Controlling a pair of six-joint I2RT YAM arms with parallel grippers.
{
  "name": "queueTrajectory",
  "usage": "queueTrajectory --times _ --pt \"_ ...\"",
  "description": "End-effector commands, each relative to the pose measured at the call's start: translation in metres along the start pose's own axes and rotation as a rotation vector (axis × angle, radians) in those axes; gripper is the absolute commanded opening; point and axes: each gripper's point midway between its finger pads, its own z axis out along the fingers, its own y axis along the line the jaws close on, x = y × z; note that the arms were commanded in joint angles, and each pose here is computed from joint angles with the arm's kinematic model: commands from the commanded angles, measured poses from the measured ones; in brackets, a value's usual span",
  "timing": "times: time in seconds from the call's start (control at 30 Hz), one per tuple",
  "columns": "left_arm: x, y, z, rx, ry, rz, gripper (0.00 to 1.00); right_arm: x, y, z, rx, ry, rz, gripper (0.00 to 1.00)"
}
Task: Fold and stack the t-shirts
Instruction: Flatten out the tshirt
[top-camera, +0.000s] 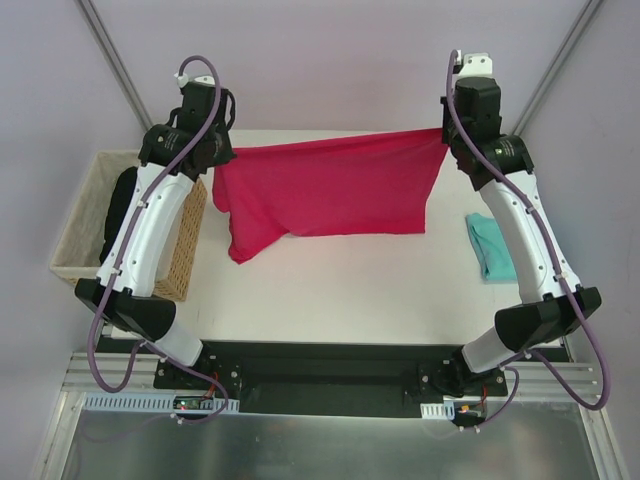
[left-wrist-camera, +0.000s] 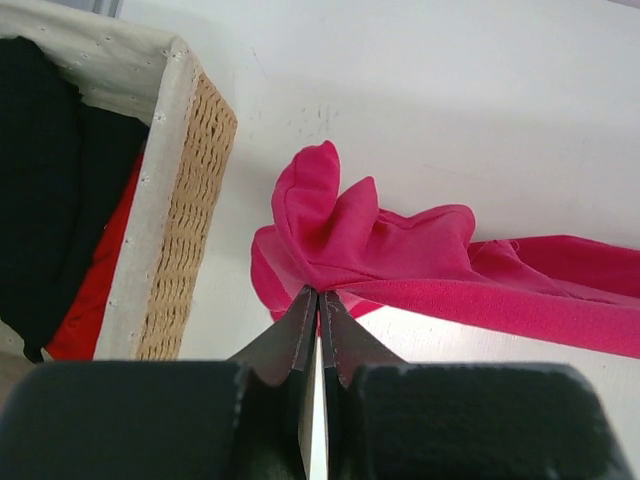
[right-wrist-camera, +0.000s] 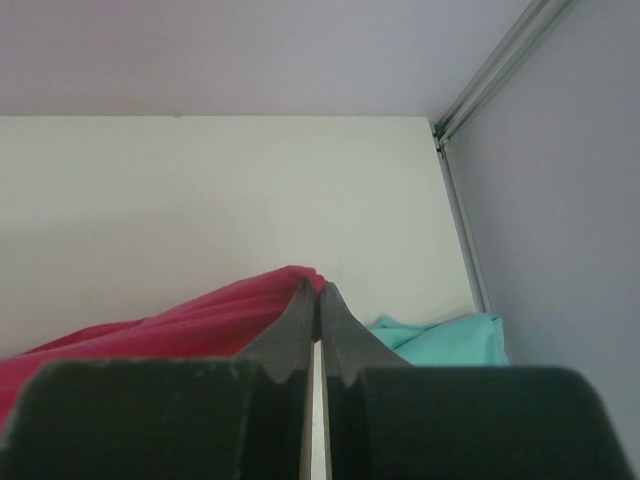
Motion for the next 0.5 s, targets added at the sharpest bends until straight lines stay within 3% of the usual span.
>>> queueTrajectory --times 0.0,0.27,0.47 --pt "-0.004 0.015 -0.025 0.005 -0.038 -0.044 0.0 0.005 -0.013 -0.018 0.021 -0.006 0.072 0.01" --pt "0.019 0.022 -0.026 -0.012 0.024 -0.034 0.0 0.055 -0.011 -0.023 0.028 0.083 0.07 0.01" --pt "0.006 0.007 -0.015 0.018 0.024 -0.036 0.0 0.038 -0.007 -0.011 0.032 0.066 0.058 0.01"
